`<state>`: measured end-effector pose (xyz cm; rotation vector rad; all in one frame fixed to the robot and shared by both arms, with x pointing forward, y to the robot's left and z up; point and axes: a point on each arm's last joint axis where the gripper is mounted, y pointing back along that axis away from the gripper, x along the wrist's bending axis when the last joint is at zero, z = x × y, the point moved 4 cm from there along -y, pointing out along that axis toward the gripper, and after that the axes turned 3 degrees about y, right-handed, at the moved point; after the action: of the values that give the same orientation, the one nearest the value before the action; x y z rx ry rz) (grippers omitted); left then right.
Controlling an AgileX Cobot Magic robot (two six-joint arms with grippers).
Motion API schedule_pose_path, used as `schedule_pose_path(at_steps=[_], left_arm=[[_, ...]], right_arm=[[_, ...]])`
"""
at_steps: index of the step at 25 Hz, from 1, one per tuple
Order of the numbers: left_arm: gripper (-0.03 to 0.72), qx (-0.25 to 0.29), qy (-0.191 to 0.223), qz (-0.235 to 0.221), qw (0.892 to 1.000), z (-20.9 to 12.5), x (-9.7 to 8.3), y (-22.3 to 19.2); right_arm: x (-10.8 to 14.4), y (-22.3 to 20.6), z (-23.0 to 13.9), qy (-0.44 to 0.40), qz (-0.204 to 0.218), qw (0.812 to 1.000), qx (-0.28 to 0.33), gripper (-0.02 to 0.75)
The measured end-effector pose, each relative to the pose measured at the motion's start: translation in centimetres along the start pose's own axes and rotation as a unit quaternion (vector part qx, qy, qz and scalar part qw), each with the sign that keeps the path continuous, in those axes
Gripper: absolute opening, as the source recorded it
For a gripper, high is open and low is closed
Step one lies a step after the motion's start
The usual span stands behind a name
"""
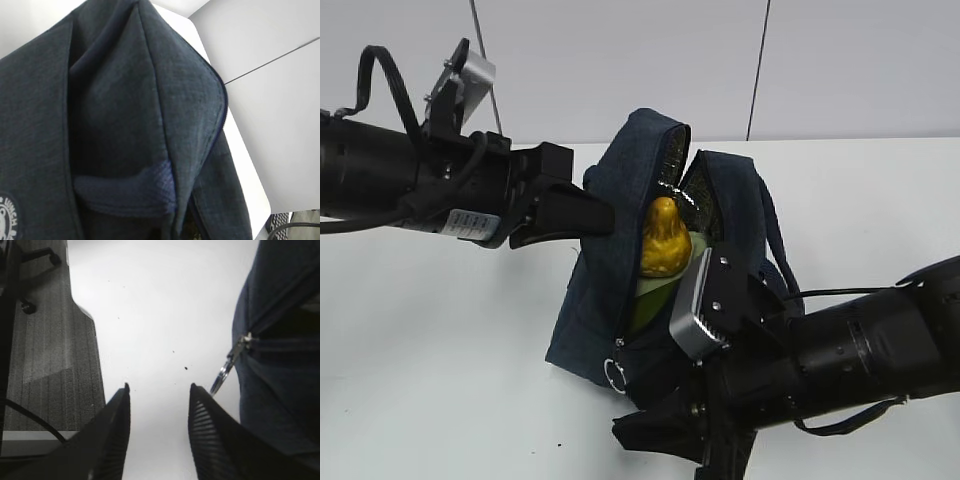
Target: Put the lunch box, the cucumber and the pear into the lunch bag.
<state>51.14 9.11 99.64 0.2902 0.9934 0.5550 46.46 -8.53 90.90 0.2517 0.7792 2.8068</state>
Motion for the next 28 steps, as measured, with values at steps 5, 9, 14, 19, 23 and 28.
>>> schedule_pose_path(at_steps=[5, 9, 14, 19, 23, 28], left_arm=[[-0.018, 0.000, 0.001, -0.001, 1.000, 0.0, 0.0, 0.0], [-0.018, -0.001, 0.002, -0.002, 1.000, 0.0, 0.0, 0.0], [-0.018, -0.001, 0.002, -0.002, 1.000, 0.0, 0.0, 0.0], [-0.018, 0.001, 0.002, -0.004, 1.000, 0.0, -0.1, 0.0], [-0.018, 0.003, 0.002, -0.008, 1.000, -0.1, -0.2, 0.0], [-0.018, 0.003, 0.002, -0.008, 1.000, -0.1, -0.2, 0.0]], right_arm=[[-0.1, -0.9, -1.2, -0.019, 0.011, 1.000, 0.014, 0.312], [-0.3, -1.3, -2.1, -0.030, 0.014, 0.999, 0.027, 0.312], [-1.2, -1.4, -1.6, -0.021, -0.005, 0.999, 0.032, 0.312], [-2.1, -1.5, -1.0, -0.012, -0.023, 0.999, 0.033, 0.312], [-2.5, -1.5, -0.9, -0.010, -0.033, 0.999, 0.037, 0.312], [-2.8, -1.6, -0.6, -0.007, -0.038, 0.999, 0.036, 0.302]])
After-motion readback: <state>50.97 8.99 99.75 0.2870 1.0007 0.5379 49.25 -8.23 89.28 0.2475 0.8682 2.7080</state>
